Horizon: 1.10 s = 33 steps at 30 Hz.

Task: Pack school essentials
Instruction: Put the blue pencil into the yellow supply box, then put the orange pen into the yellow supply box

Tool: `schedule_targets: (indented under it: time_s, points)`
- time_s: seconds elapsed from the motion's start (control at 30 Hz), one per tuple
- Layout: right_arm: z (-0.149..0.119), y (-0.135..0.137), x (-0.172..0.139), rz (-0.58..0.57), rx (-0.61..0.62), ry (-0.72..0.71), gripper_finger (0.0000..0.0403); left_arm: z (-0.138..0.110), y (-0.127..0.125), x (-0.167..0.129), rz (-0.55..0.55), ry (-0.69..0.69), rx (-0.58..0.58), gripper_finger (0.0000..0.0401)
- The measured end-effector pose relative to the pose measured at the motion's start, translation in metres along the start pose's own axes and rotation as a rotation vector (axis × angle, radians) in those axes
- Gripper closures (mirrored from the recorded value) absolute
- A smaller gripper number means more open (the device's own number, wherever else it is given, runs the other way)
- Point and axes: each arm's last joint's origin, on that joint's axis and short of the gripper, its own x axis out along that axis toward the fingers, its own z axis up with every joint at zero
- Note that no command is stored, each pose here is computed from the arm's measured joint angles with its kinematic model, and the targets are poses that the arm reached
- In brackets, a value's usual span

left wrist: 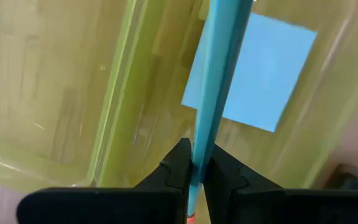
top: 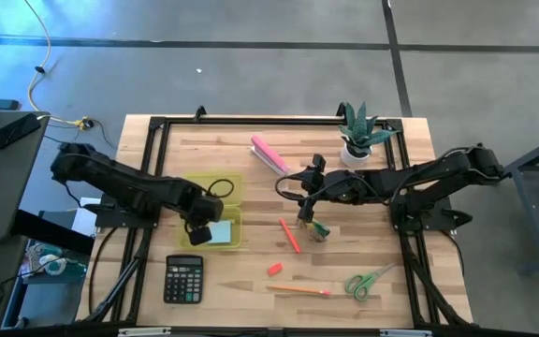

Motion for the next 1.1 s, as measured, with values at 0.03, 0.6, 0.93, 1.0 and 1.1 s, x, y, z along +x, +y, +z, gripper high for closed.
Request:
schedule_targets:
  time_s: [0.03, 0.6, 0.93, 1.0, 1.1]
  points:
    - [0.000, 0.000, 0.000, 0.000, 0.000, 0.000, 0.0199, 0.001, -0.001, 0.003, 0.008, 0.014, 0.007, 0.0382]
    - [0.000, -0.001, 0.000, -0.026, -0.004, 0.000, 0.0199, 0.010, -0.006, 0.023, 0.029, 0.053, 0.083, 0.0335]
    - [0.000, -0.001, 0.000, -0.028, -0.005, 0.002, 0.0199, 0.017, -0.010, 0.014, 0.012, 0.022, 0.126, 0.0258]
    - [0.000, -0.001, 0.000, -0.028, -0.004, 0.002, 0.0199, 0.020, -0.012, 0.007, 0.001, -0.007, 0.155, 0.0255]
    - [-0.001, -0.001, 0.000, -0.028, 0.016, 0.006, 0.0199, 0.024, -0.014, -0.006, -0.019, -0.053, 0.195, 0.0255]
